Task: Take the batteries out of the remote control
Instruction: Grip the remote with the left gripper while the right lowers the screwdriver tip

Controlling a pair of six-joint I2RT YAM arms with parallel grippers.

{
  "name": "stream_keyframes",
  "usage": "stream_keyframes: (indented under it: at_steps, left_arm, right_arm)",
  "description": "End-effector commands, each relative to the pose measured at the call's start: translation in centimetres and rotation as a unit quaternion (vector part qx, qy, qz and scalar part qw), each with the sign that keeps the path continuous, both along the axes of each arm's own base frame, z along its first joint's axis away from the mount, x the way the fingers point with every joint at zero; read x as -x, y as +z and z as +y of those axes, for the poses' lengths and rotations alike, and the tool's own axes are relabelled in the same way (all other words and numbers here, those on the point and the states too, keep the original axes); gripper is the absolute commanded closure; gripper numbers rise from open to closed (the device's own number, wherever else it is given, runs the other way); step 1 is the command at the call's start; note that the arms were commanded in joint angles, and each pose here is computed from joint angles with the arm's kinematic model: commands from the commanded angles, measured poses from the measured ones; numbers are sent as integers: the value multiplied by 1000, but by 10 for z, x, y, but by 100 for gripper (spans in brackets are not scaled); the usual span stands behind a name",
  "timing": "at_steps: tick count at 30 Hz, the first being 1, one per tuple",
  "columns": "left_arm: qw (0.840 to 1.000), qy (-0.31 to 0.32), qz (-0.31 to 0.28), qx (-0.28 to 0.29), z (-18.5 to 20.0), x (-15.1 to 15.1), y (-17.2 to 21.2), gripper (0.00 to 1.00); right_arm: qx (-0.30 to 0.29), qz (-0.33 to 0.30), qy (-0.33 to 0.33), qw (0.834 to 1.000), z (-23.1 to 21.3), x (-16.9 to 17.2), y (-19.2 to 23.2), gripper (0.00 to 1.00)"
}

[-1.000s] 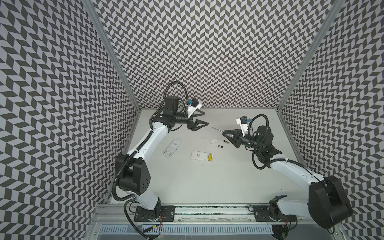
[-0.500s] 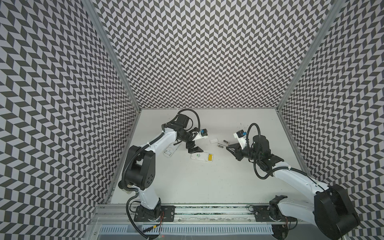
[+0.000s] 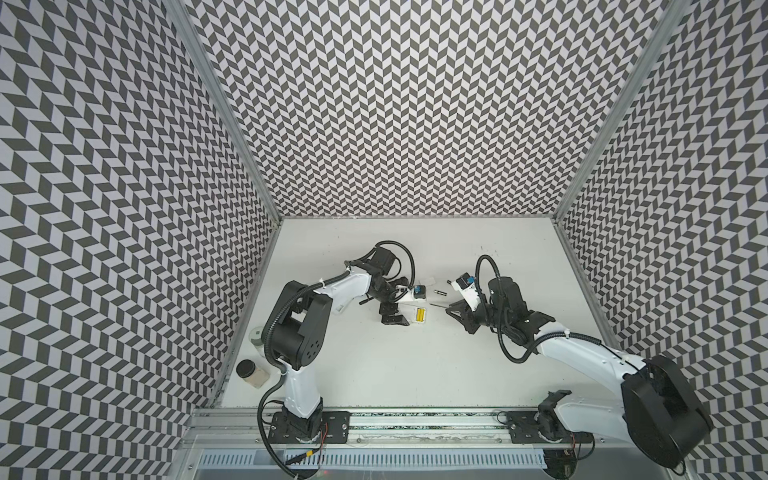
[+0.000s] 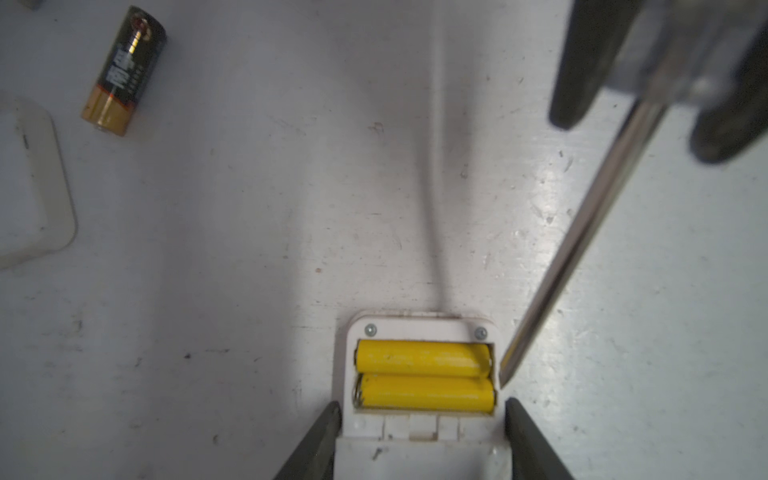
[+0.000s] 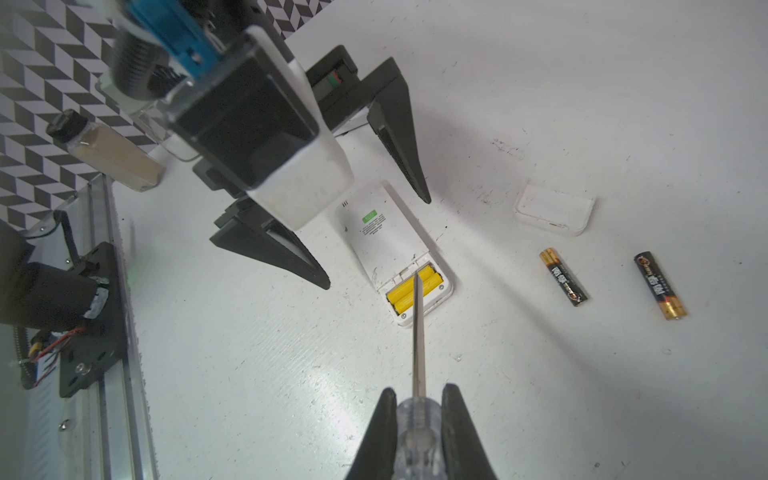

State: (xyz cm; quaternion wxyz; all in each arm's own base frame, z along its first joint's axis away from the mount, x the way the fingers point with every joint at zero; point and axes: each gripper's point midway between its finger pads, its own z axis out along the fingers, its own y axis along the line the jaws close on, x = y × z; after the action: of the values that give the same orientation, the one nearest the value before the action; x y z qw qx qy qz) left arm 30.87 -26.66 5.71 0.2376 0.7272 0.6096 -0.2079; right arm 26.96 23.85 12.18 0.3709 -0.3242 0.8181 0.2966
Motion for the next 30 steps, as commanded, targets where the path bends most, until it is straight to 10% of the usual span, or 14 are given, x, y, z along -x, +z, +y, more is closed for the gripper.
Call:
stream_keyframes:
  at_steps: [1, 30]
  left_arm:
    - [1000, -13, -8, -12, 0, 3, -16, 1]
    - [993, -1, 68, -101, 29, 59, -48, 50]
  right_arm:
    - [5, -23, 21, 1000, 10, -3, 5, 100]
    - [40, -37, 70, 996, 27, 16, -8, 100]
